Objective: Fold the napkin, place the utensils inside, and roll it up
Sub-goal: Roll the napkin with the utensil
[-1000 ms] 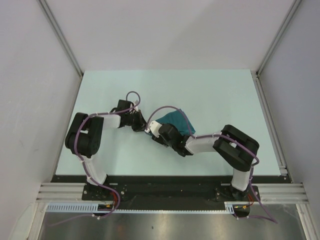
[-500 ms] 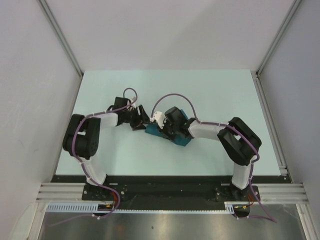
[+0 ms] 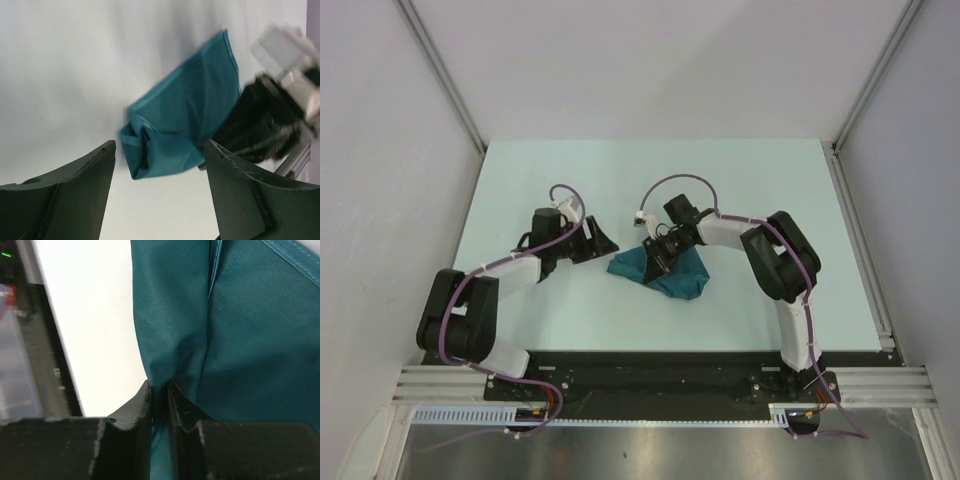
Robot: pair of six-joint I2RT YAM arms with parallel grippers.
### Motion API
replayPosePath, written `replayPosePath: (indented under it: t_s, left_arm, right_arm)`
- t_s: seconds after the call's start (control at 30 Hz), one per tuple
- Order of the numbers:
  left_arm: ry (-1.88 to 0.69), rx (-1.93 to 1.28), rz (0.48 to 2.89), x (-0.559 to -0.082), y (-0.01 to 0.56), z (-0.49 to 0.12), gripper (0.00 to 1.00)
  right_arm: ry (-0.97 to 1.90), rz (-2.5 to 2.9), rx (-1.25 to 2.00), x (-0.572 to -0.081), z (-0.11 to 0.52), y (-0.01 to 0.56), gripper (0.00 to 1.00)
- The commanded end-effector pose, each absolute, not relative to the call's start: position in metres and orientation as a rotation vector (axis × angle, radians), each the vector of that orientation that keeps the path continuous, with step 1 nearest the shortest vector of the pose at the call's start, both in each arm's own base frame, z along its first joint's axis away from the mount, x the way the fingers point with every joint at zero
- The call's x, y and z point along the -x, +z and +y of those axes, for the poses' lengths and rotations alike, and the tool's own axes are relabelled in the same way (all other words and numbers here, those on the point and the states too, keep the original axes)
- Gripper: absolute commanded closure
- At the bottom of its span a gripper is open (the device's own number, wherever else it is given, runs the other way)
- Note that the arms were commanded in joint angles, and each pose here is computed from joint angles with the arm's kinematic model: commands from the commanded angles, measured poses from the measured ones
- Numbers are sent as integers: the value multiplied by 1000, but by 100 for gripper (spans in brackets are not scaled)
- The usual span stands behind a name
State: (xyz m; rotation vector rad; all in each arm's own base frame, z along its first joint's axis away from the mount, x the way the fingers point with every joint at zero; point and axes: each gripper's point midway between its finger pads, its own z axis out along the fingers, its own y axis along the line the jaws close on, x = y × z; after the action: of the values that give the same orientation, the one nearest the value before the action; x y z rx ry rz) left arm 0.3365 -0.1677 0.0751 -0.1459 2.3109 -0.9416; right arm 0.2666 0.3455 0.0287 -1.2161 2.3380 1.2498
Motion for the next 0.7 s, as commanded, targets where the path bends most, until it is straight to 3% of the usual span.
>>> replayPosePath:
  t_s: [0.0, 0.67]
  left_arm:
    - [-948, -59, 2172, -333, 95, -188, 24]
    - [-1003, -167, 2197, -328, 59, -237, 32]
  right_arm:
    - [1628, 2532, 1029, -243, 337, 29, 100]
    - [1854, 2642, 619, -279, 306, -5, 100]
